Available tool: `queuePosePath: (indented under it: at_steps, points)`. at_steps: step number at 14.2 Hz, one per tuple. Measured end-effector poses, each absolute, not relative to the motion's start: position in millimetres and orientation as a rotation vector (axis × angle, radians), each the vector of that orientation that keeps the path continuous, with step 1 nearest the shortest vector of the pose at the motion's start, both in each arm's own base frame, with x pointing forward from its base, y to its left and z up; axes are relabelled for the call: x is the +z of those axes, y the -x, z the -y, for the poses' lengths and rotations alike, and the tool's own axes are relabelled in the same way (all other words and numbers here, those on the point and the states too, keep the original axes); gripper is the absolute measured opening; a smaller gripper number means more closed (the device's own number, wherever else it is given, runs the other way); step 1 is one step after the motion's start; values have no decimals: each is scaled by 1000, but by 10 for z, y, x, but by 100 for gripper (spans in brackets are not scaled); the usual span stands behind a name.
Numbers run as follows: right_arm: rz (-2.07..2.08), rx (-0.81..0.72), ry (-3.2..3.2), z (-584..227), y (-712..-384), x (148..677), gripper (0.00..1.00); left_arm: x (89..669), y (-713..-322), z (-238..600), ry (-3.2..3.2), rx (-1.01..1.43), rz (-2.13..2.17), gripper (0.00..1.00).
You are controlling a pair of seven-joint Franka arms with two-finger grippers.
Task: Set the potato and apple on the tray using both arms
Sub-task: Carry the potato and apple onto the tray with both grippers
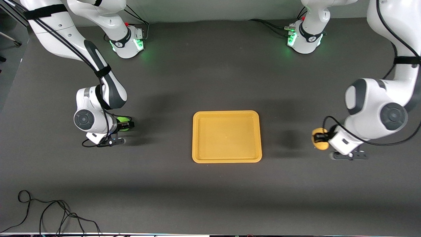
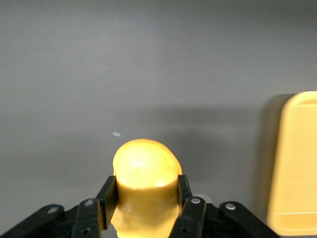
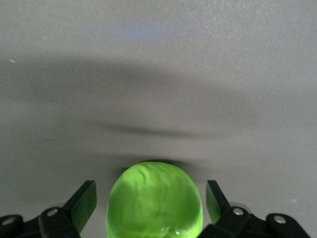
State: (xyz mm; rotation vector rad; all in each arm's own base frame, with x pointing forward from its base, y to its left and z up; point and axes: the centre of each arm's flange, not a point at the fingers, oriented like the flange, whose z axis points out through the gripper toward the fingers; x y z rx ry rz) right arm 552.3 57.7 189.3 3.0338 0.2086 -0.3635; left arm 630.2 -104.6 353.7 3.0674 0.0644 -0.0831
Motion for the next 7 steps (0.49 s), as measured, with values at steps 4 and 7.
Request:
queuePosePath:
  at_steps: [4,7]
  points:
    - [-203,-418,-3022,-563,-5516,1905,72,3522,-6090,2074,-3057,-64,-154,54]
    - [-185,-505,-3004,-605,-5697,2377,71,3368,-5979,2602,-3039,-16,-195,54]
